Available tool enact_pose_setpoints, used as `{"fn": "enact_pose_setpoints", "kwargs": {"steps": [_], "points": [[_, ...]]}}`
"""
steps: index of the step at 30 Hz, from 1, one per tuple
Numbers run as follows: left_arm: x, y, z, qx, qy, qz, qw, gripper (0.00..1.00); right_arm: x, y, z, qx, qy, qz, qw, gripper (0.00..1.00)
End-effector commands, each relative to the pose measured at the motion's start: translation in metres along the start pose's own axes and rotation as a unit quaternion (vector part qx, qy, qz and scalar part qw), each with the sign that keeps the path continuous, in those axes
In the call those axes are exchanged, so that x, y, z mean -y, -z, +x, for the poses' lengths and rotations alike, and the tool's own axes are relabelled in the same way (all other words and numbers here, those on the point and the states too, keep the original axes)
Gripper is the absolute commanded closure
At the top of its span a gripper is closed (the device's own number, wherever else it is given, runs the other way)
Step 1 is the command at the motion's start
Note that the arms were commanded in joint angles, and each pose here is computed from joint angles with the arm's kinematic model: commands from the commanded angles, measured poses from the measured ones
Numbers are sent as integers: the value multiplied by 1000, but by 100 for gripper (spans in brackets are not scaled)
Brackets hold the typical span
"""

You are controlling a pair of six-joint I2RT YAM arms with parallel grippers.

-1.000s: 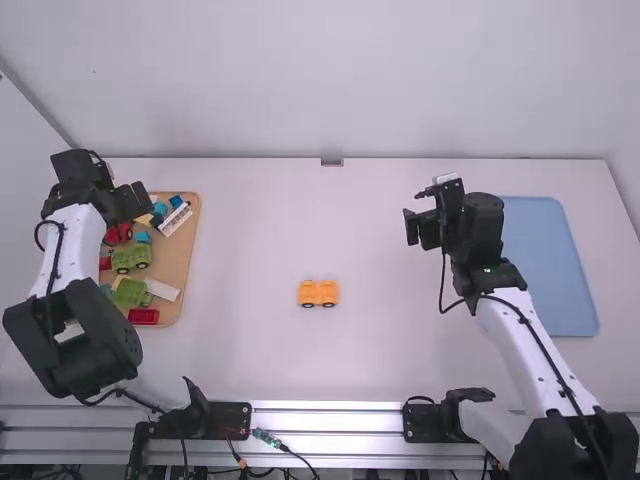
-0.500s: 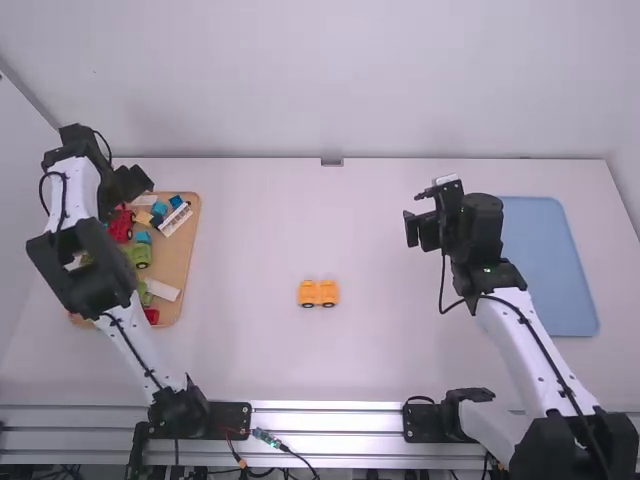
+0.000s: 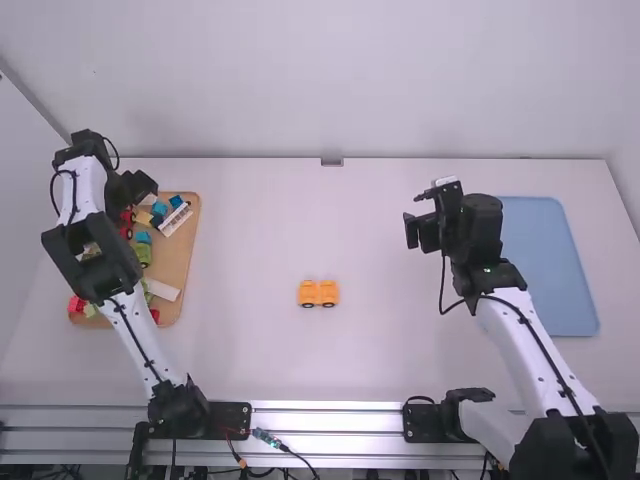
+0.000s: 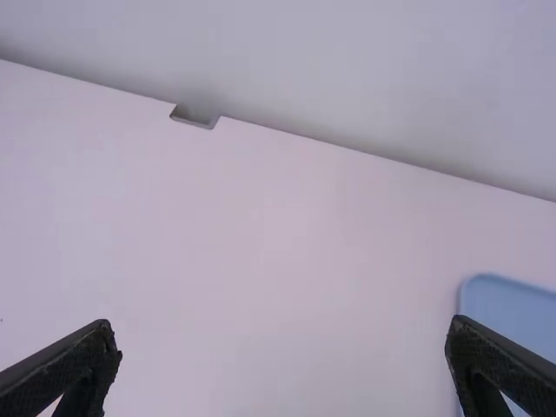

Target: Assemble lego blocks to make yellow taxi

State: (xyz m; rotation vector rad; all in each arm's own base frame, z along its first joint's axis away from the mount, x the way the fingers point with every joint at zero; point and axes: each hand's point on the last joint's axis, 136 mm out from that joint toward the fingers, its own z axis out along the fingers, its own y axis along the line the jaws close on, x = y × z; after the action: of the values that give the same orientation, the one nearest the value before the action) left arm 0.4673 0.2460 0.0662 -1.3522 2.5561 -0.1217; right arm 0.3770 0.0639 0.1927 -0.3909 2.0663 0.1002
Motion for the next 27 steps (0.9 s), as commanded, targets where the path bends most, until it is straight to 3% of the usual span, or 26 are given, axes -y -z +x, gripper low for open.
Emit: {"fn": "enact_pose_setpoints", "kwargs": {"steps": [1,19,24,27], "points": [[-6,-1,0,-5,10,-6,1000,1,-1,0,2,-2,1,-2,1000,1],[-4,-29,-3,14,73,7,997,0,-1,0,2,-2,1,-3,1000,1],[-3,-28,-5,16,76,10,997,8,-1,0,2,-2,1,-2,1000,1],[-3,-30,-6,20,76,9,997,18,-1,0,2,-2,1,-3,1000,1]]}}
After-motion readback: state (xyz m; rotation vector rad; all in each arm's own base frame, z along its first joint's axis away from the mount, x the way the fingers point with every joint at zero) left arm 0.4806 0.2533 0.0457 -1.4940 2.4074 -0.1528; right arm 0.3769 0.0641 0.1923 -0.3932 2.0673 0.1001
